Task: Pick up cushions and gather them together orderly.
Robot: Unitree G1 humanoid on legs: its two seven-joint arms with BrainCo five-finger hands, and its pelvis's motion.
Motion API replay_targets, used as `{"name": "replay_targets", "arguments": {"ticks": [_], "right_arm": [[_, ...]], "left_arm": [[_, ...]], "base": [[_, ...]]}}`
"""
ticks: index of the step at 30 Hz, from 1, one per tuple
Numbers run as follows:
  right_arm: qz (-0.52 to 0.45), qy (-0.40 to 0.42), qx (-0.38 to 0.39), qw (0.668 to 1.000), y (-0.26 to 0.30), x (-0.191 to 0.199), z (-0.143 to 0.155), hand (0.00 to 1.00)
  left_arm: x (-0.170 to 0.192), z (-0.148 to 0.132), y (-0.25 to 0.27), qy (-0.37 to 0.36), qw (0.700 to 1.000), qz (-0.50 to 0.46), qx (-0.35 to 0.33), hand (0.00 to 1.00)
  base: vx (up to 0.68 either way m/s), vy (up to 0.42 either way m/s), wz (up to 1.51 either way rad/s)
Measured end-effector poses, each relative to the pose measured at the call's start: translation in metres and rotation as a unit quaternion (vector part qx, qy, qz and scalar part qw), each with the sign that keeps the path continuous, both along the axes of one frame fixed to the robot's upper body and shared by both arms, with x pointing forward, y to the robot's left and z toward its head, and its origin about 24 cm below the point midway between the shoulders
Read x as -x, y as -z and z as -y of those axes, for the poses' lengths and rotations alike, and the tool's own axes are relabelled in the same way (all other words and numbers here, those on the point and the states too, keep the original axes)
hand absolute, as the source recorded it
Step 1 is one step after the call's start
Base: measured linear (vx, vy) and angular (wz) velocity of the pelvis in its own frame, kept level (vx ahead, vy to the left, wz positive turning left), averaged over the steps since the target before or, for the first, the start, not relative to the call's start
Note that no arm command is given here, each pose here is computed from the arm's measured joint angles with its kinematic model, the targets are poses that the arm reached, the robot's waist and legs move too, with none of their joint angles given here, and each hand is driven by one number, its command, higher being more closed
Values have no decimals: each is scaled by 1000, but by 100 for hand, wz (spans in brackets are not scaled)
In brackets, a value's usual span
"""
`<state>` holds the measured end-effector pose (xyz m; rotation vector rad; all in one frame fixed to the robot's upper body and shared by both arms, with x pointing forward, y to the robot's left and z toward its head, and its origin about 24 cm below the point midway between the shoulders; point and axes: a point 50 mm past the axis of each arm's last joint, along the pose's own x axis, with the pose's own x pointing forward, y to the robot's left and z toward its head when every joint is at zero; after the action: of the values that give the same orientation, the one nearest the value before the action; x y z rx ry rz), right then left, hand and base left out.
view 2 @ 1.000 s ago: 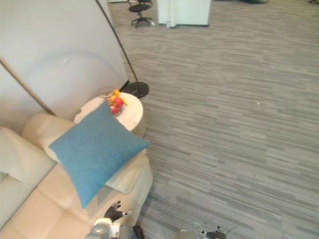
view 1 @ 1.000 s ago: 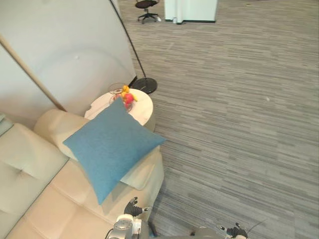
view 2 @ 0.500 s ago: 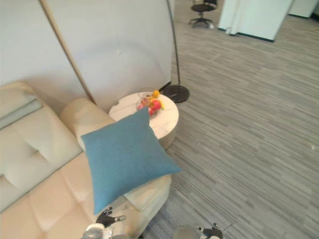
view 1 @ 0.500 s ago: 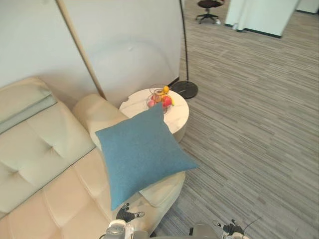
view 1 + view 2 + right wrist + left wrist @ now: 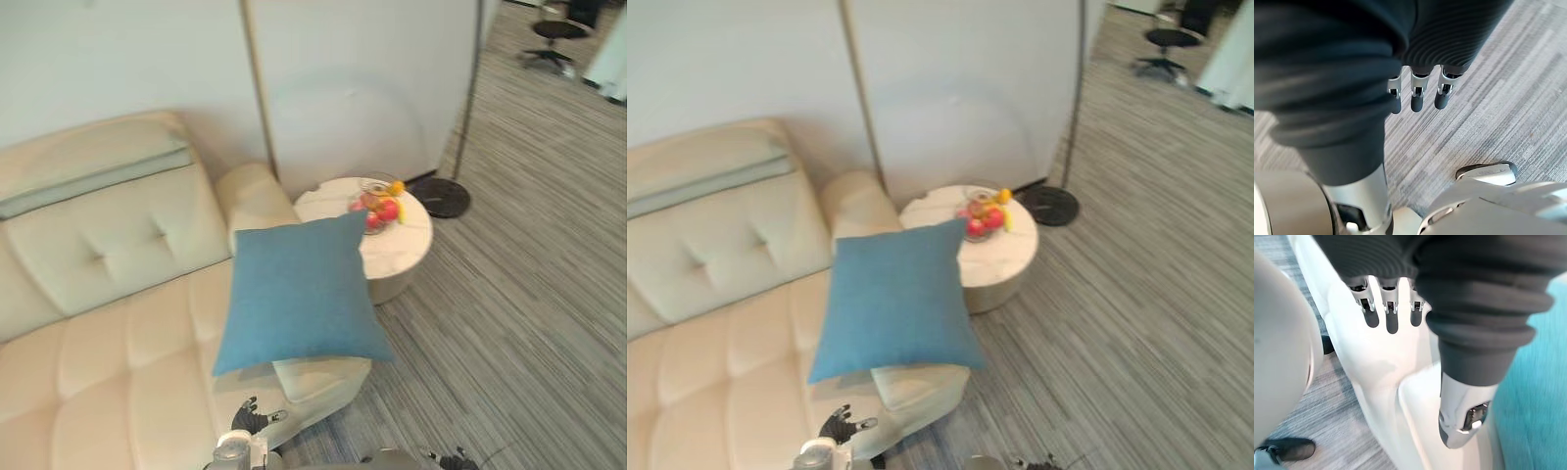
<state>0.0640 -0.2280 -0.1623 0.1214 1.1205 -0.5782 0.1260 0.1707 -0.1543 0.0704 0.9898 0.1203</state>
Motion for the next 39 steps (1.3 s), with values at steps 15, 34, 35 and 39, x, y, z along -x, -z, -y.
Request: {"name": "replay_targets", "arguments": {"ticks": [15, 34, 35, 39], "right_arm": [[150, -13, 116, 982, -54, -74, 66, 0], [421, -119, 129, 890, -168, -226, 31, 0], [435, -124, 127, 882, -176, -233, 26, 0], [492, -135, 112, 853, -208, -259, 10, 0]], "left_arm": [[7, -84, -15, -70, 994, 5, -85, 0], [-139, -89, -127, -119, 937, 324, -44, 0], [-149, -85, -135, -111, 933, 340, -40, 0], [-189, -72, -180, -78, 907, 414, -22, 0]], "base": [[80, 46, 12], [35, -4, 5], [-57, -2, 11], [-64, -2, 14]]}}
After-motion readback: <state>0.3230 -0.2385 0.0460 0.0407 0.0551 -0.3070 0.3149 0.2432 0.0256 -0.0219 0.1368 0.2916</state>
